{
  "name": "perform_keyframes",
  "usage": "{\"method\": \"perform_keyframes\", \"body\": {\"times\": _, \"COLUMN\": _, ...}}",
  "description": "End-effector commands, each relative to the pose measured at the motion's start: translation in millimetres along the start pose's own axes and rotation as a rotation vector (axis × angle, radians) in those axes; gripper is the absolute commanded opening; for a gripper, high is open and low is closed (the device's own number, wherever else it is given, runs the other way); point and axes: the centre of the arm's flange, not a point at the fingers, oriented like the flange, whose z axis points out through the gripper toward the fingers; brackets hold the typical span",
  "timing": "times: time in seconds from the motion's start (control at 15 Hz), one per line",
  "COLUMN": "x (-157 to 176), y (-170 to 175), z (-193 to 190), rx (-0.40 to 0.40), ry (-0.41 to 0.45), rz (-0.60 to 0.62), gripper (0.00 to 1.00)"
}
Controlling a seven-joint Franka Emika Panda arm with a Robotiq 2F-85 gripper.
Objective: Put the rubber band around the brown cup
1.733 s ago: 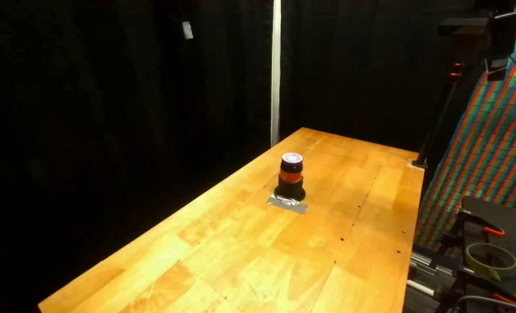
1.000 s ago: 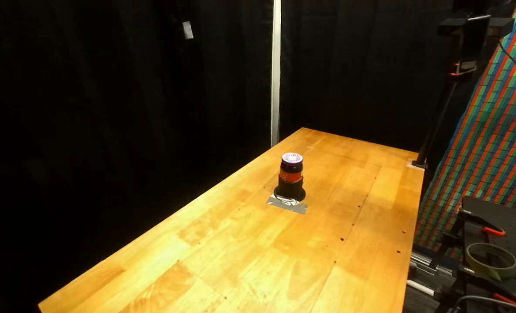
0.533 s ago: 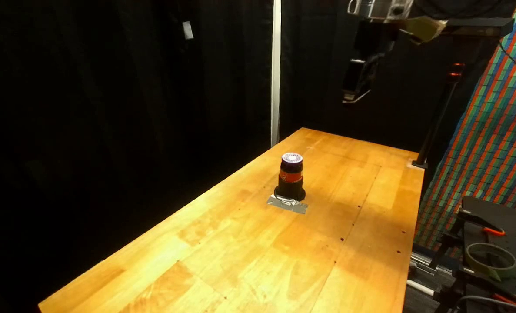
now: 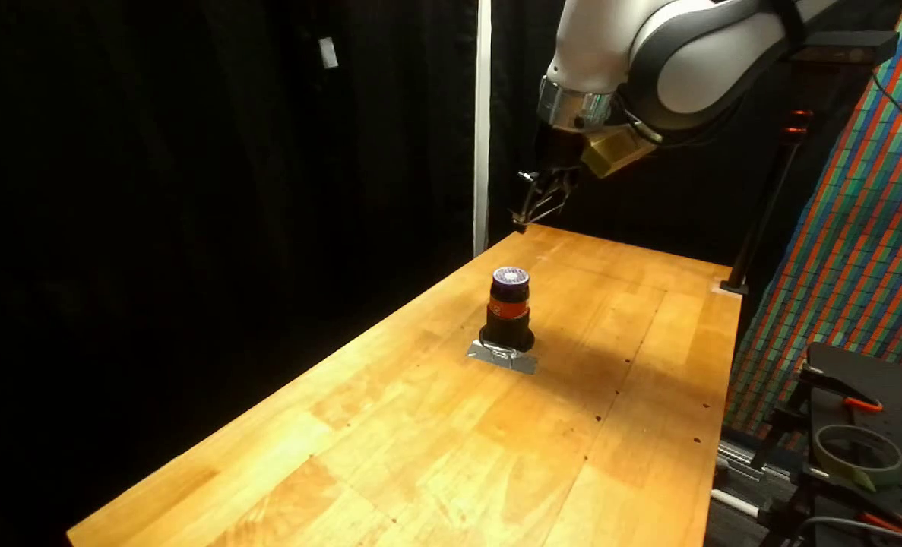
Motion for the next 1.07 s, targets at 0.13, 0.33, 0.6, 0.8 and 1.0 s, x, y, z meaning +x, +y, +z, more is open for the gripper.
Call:
{"method": "perform_keyframes", "body": {"times": 0.13, "x": 24, "y": -22, "z": 48, "rx": -0.012, "ry": 0.064, "rz": 0.065, "gripper": 1.0}}
{"method": "perform_keyframes", "body": {"times": 0.33, "x": 23, "y": -29, "z": 68, "rx": 0.0, "ry": 0.068, "rz": 0.08, "gripper": 1.0}}
{"method": "perform_keyframes", "body": {"times": 0.6, "x": 23, "y": -35, "z": 90, "rx": -0.004, "ry": 0.079, "rz": 0.097, "gripper": 1.0}}
{"method": "perform_keyframes", "body": {"times": 0.8, "x": 24, "y": -32, "z": 105, "rx": -0.027, "ry": 0.072, "rz": 0.108, "gripper": 1.0}}
{"method": "perform_keyframes", "body": {"times": 1.0, "x": 25, "y": -26, "z": 119, "rx": -0.042, "ry": 0.079, "rz": 0.133, "gripper": 1.0}}
